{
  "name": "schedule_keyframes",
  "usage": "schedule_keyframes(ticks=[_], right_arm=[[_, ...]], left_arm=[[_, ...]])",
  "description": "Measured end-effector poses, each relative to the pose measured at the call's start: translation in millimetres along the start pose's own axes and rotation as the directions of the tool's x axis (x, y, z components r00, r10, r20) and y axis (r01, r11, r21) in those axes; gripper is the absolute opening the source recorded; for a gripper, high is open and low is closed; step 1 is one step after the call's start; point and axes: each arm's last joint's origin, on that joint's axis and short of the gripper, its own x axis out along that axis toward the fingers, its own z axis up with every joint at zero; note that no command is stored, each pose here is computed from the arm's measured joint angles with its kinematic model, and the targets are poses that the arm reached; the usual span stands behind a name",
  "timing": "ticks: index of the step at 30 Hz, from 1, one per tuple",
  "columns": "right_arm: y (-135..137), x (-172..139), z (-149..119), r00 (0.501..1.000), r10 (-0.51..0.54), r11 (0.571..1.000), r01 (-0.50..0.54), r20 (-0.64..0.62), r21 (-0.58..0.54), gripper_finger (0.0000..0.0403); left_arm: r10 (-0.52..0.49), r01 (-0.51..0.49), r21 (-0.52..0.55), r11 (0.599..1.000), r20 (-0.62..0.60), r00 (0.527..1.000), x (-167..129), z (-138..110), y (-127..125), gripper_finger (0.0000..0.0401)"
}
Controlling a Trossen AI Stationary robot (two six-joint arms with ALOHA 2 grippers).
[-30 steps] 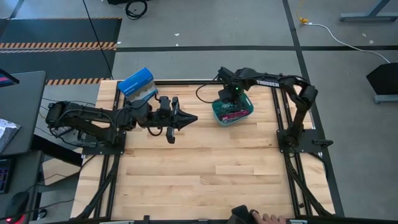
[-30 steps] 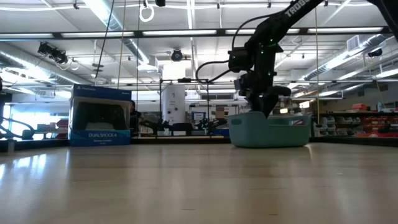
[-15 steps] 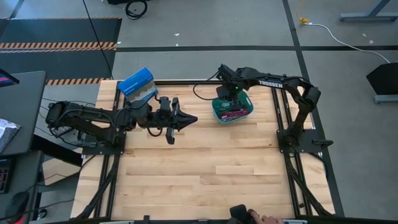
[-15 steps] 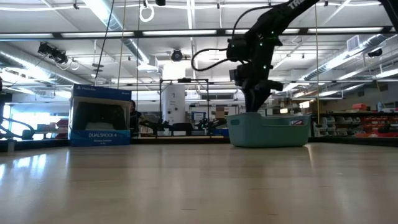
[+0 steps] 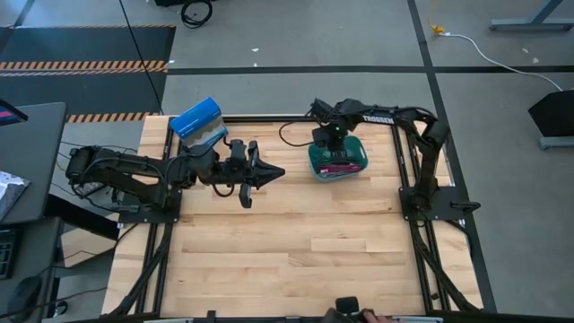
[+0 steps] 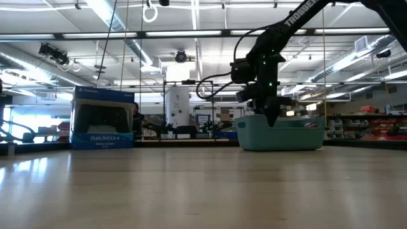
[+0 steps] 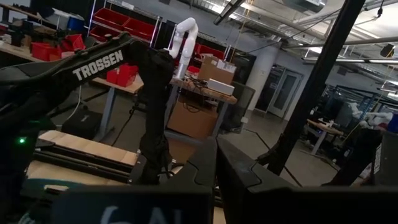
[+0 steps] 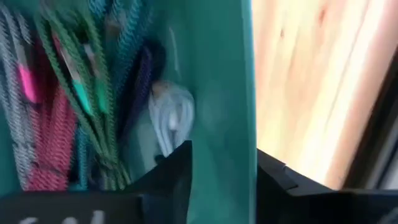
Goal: Pick and place USB-C Cables
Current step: Move the green bin to the center of the table
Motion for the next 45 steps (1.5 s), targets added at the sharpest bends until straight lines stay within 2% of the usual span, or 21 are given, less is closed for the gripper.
schedule_keyframes(ticks=[4,8,14,20,24,29,39,45], right_arm=[[7.9,-5.1,2.0,0.999,0.041,0.995,-0.042,0.008,0.085,0.0075],[23.4,-5.9,5.1,0.989,0.146,0.980,-0.144,-0.008,0.135,0.0012],[50.6,-6.0,24.1,0.981,0.195,0.950,-0.194,0.020,0.244,0.0006],[87.3,-8.5,54.6,0.979,0.183,0.955,-0.200,0.094,0.218,0.0004],[101.0,-6.6,70.6,0.974,0.165,0.954,-0.197,0.153,0.226,0.0003],[102.7,1.5,79.7,0.971,0.176,0.939,-0.215,0.161,0.268,0.0002],[84.7,-5.8,90.0,0.964,0.106,0.955,-0.167,0.242,0.244,0.0002],[80.7,-5.8,90.0,0.960,0.104,0.960,-0.165,0.261,0.225,0.0002]], left_arm=[[0.000,0.000,0.000,1.000,0.000,1.000,0.0,0.0,0.0,0.0016],[0.000,0.000,0.002,1.000,0.000,1.000,0.0,0.0,0.0,0.0016],[0.000,0.000,0.008,1.000,0.000,1.000,0.0,0.0,0.0,0.0016],[0.000,0.000,0.008,1.000,0.000,1.000,0.0,0.0,0.0,0.0016],[0.000,0.000,0.007,1.000,0.000,1.000,0.0,0.0,0.0,0.0016],[-0.004,0.005,-0.011,1.000,0.008,1.000,-0.1,0.9,-0.5,0.0016],[-0.014,0.015,-0.021,1.000,0.022,1.000,-0.2,2.0,-2.3,0.0016],[-0.020,0.020,-0.022,1.000,0.022,1.000,-0.3,1.7,-4.0,0.0015]])
